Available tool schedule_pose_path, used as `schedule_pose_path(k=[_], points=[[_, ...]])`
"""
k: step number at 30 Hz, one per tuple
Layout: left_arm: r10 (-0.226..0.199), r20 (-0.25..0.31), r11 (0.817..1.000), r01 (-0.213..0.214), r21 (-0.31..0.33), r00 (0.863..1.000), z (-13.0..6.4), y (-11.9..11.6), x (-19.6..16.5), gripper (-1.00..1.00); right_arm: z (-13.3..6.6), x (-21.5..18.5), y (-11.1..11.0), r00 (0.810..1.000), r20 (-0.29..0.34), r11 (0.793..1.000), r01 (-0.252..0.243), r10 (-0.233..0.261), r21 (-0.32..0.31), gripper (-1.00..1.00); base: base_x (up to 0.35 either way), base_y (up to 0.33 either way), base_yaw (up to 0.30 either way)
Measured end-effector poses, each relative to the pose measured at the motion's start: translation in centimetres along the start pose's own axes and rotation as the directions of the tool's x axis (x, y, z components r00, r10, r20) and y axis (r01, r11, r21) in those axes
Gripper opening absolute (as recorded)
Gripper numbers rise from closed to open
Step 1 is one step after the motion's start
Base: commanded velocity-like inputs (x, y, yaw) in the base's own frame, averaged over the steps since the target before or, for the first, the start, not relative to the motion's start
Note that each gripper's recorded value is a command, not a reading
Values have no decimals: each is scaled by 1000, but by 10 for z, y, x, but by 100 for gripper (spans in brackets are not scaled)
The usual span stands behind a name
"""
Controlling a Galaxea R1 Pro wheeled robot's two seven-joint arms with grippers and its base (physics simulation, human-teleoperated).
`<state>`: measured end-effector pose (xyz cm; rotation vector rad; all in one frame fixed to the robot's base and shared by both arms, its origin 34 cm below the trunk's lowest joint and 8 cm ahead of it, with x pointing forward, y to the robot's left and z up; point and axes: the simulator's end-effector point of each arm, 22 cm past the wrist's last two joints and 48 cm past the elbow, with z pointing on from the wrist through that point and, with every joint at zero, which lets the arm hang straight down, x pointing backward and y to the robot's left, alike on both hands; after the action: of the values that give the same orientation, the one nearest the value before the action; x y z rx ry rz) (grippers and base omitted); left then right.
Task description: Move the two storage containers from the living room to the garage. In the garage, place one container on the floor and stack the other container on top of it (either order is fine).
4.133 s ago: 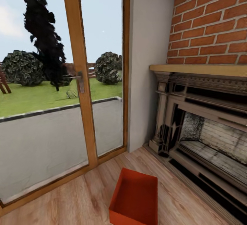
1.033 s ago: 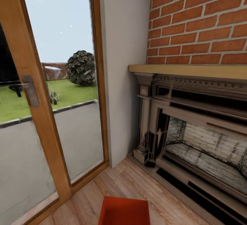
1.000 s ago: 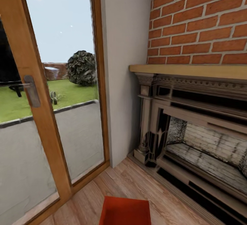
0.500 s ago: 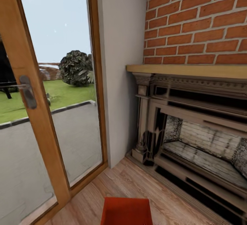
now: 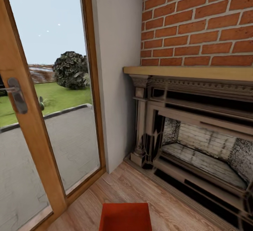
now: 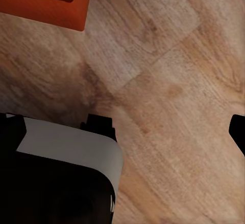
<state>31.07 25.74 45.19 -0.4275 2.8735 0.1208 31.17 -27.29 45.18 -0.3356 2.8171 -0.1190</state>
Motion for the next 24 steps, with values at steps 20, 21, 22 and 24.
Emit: schedule_pose_path(k=[20, 21, 22, 24], points=[[0, 1, 1000, 0, 0, 1000, 0, 0, 0, 100, 0, 0, 0, 1000, 1, 1000, 15, -15, -8, 100, 0, -50, 0], [0, 0, 1000, 0, 0, 1000, 0, 0, 0, 100, 0, 0, 0, 1000, 0, 1000, 16, -16, -7, 100, -38, 39, 0], [-1, 0, 1000, 1, 0, 1000, 0, 0, 0, 100, 0, 0, 0, 1000, 0, 1000, 16, -16, -7, 100, -59, 60, 0], [-2, -1, 1000, 2, -1, 1000, 0, 0, 0, 100, 0, 0, 0, 1000, 0, 1000, 15, -15, -7, 100, -112, 115, 0]])
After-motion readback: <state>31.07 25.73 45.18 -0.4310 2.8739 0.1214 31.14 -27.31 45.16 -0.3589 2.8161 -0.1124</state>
